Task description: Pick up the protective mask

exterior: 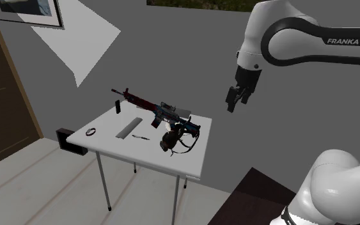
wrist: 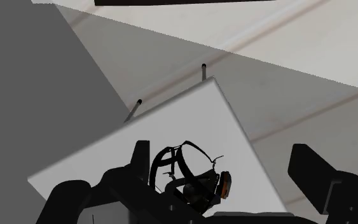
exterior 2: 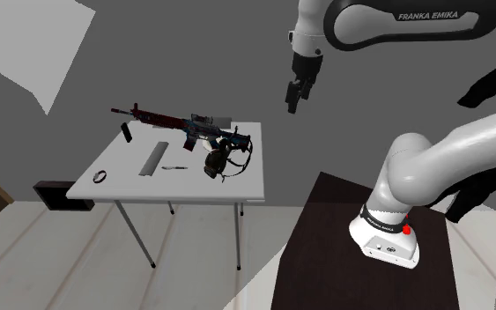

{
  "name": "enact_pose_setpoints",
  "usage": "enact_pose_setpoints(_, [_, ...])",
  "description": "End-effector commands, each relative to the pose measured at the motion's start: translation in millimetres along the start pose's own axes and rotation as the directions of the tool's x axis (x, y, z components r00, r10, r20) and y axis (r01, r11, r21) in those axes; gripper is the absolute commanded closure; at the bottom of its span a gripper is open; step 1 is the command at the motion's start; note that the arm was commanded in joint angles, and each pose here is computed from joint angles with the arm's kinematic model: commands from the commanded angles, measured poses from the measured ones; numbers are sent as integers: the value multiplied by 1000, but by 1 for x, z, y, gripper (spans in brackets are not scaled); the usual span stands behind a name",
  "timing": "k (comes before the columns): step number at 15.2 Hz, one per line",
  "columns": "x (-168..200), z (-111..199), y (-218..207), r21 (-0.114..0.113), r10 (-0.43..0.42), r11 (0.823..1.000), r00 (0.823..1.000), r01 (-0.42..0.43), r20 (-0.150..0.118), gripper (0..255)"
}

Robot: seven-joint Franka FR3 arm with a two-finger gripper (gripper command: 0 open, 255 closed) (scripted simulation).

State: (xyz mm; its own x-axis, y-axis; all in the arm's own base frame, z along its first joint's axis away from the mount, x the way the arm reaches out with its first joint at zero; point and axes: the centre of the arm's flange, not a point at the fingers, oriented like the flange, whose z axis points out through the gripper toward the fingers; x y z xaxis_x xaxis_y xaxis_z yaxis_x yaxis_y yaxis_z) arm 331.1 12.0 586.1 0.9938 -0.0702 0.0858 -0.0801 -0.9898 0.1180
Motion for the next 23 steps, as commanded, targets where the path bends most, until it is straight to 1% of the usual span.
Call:
enact_pose_setpoints(1, [0,0,0,0,0,1000,1000,0,0,0])
enact_pose_setpoints(23, [181,213,48,-12,-60,998,996,59,-68,0])
